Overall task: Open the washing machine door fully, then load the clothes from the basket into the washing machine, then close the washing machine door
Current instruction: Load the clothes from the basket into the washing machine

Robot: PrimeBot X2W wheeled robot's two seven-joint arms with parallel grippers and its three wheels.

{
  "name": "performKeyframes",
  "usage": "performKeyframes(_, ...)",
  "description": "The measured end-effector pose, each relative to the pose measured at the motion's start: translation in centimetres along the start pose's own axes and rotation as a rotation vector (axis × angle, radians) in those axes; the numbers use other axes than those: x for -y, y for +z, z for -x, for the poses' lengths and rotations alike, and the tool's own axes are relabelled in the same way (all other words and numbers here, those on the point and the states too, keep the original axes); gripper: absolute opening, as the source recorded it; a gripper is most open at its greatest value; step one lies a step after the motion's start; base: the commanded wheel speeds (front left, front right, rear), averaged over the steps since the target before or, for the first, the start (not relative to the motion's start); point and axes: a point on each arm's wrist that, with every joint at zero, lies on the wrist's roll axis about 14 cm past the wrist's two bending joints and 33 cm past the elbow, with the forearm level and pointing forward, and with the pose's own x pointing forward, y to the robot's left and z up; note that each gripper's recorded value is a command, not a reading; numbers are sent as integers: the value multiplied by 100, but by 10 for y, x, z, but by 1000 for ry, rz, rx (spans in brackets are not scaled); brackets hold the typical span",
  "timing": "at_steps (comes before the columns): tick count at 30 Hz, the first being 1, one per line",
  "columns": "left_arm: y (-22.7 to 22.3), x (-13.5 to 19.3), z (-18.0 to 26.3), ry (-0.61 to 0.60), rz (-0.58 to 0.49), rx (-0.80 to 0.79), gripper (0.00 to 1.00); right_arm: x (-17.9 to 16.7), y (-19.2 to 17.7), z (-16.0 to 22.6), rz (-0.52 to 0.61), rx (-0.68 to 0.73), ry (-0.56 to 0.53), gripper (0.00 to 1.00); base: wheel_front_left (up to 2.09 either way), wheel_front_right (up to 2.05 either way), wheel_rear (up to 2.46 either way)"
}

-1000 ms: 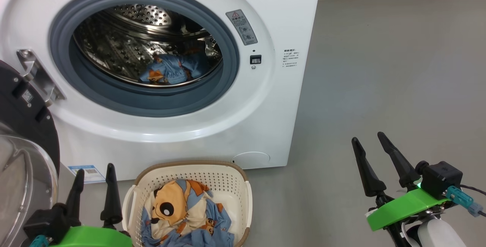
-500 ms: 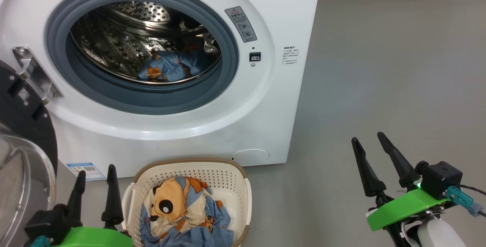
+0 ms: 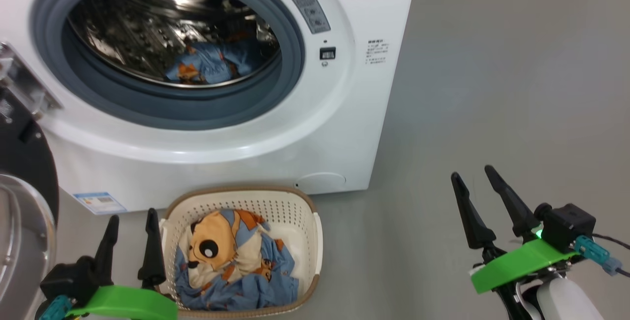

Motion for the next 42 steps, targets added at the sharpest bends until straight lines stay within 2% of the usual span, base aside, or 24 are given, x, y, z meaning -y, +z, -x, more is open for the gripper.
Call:
performKeyframes(11, -33, -3, -35, -26, -10, -86, 100, 6, -23, -25, -16, -37, -21, 100, 0, 0, 0)
performKeyframes(32, -133, -13, -91, -88, -21, -308, 100, 35, -74, -59, -2, -113, -86, 100, 0, 0, 0)
performKeyframes(36, -164, -23, -92, -79, -25, -390, 100, 40, -89, -64, -3, -138, -94, 100, 0, 0, 0)
performKeyframes(40, -203, -34, -88, -81, -53, -541, 100, 43, -103, -69, -9, -159, -100, 100, 0, 0, 0)
performKeyframes(41, -223, -39, -86, -86, -70, -633, 100, 44, -109, -72, -12, -167, -101, 100, 0, 0, 0)
performKeyframes(42, -223, -39, -86, -86, -70, -633, 100, 44, -109, -72, -12, -167, -101, 100, 0, 0, 0)
